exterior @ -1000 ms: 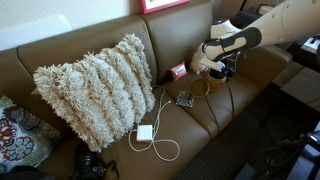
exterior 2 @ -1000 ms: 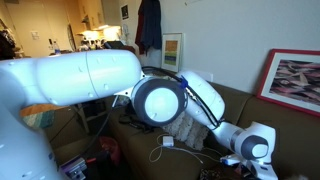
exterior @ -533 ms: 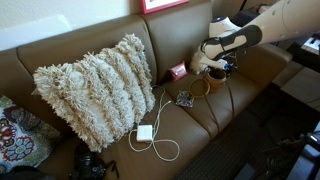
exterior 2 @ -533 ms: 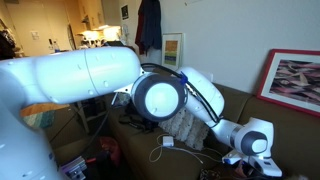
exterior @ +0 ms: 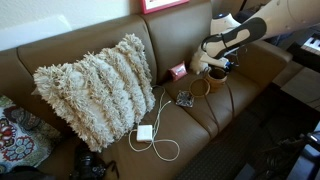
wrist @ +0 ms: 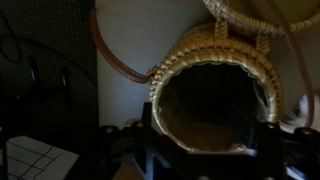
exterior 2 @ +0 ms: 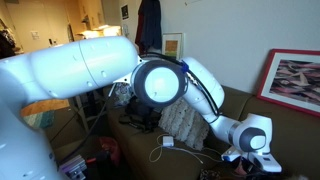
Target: Move the brown bag to the left
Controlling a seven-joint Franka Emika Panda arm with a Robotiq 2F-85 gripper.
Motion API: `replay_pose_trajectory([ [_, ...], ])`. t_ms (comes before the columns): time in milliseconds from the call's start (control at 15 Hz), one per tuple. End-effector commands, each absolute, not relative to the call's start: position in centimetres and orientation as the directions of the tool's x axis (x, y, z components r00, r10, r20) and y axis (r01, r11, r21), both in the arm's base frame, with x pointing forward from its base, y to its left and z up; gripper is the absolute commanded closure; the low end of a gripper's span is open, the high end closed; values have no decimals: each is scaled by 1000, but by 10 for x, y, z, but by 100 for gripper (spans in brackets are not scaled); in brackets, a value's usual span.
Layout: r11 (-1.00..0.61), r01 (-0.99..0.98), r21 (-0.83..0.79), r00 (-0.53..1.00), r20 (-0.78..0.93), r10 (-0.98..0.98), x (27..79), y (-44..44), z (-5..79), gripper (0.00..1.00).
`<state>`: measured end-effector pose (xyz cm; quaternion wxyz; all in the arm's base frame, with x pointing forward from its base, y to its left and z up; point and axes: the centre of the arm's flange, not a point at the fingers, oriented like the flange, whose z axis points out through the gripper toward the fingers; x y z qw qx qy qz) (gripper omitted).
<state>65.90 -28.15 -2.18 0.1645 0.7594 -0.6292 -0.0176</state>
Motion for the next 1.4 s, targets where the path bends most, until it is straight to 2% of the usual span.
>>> replay_pose_trajectory([
  [0, -185, -943, 276, 234, 159, -959, 635, -282, -7, 0],
  [867, -162, -942, 296, 214, 155, -965, 645, -292, -32, 0],
  [1333, -71, -924, 375, 148, 180, -972, 649, -304, -70, 0],
])
